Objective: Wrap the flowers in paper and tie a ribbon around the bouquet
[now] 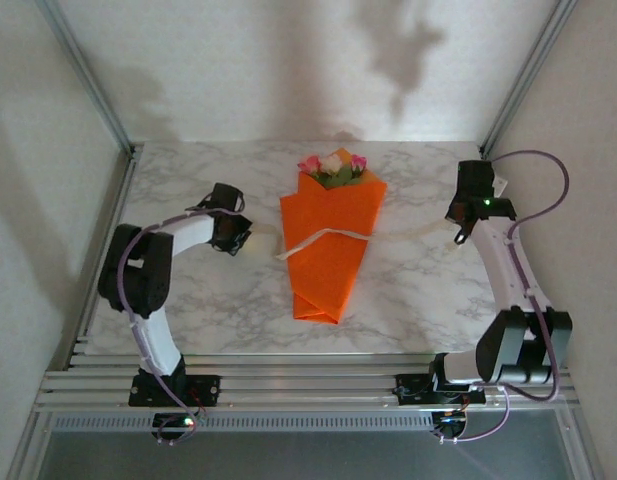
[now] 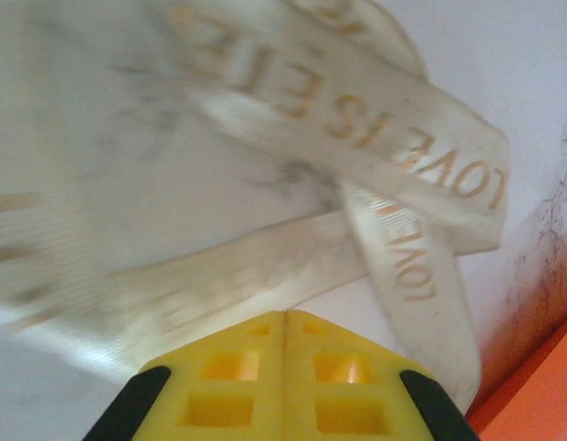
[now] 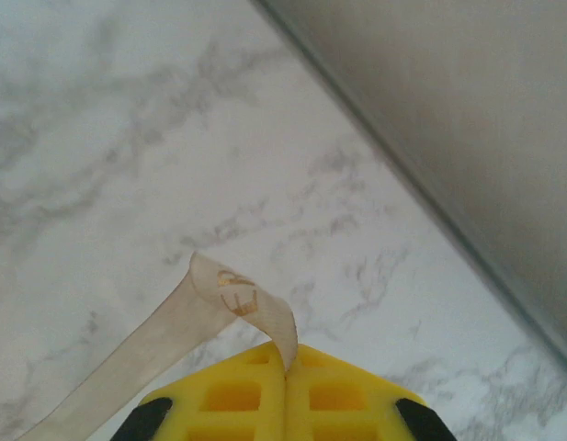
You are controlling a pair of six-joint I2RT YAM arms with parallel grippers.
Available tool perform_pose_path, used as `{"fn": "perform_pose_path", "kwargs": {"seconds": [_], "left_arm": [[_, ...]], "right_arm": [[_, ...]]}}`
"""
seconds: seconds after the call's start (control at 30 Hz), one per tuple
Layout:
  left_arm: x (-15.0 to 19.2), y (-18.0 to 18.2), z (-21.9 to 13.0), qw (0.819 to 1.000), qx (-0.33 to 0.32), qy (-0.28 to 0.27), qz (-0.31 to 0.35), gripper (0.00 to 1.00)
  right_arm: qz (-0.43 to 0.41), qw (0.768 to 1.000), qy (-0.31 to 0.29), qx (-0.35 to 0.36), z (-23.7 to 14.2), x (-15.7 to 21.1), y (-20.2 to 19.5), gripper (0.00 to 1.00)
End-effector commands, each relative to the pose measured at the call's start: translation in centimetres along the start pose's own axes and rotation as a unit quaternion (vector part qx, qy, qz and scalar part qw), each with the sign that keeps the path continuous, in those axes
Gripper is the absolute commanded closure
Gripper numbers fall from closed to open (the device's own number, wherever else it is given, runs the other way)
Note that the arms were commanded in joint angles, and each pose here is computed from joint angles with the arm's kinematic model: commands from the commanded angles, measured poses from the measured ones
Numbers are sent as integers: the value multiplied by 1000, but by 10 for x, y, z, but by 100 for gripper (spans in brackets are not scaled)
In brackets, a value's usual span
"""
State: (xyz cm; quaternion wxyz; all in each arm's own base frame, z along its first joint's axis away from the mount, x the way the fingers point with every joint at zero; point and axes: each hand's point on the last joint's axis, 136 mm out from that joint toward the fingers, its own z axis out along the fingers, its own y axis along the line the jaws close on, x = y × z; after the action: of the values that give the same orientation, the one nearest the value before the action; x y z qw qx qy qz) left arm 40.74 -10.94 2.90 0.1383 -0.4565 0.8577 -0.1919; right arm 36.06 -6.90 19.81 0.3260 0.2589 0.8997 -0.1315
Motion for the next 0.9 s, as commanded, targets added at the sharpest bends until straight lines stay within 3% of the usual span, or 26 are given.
{"fn": "perform_pose_path", "kwargs": {"seconds": [0.0,0.1,0.2,0.23,0.3,0.33,0.43,0.6,0.7,0.87], "left_arm": [[-1,12,-24,1000,1,-16,3,100],[1,17,-37,1000,11,-23,-4,100],[0,18,-53,999,20,-33,-13,100],[0,16,-59,999,29,-34,-18,100],[10,7,-67,997,61,-19,-33,74],[17,3,-67,997,72,-5,-39,67],[52,-9,-53,993,92,54,-46,57],[86,-20,-22,984,110,112,-79,53],[88,-27,-10,984,109,114,-84,52],[101,-28,11,981,102,138,-92,52]], "right_arm": [[19,996,86,16,18,37,6,78],[9,997,80,5,1,46,28,51],[0,997,69,-46,-32,61,69,40],[6,994,82,-68,-39,71,83,39],[25,985,120,-123,-54,94,122,40],[39,979,141,-143,-59,105,138,41],[79,953,218,-193,-71,142,195,39],[117,927,295,-198,-72,173,261,36],[168,910,332,-186,-60,185,281,35],[185,916,329,-134,-29,192,284,36]]}}
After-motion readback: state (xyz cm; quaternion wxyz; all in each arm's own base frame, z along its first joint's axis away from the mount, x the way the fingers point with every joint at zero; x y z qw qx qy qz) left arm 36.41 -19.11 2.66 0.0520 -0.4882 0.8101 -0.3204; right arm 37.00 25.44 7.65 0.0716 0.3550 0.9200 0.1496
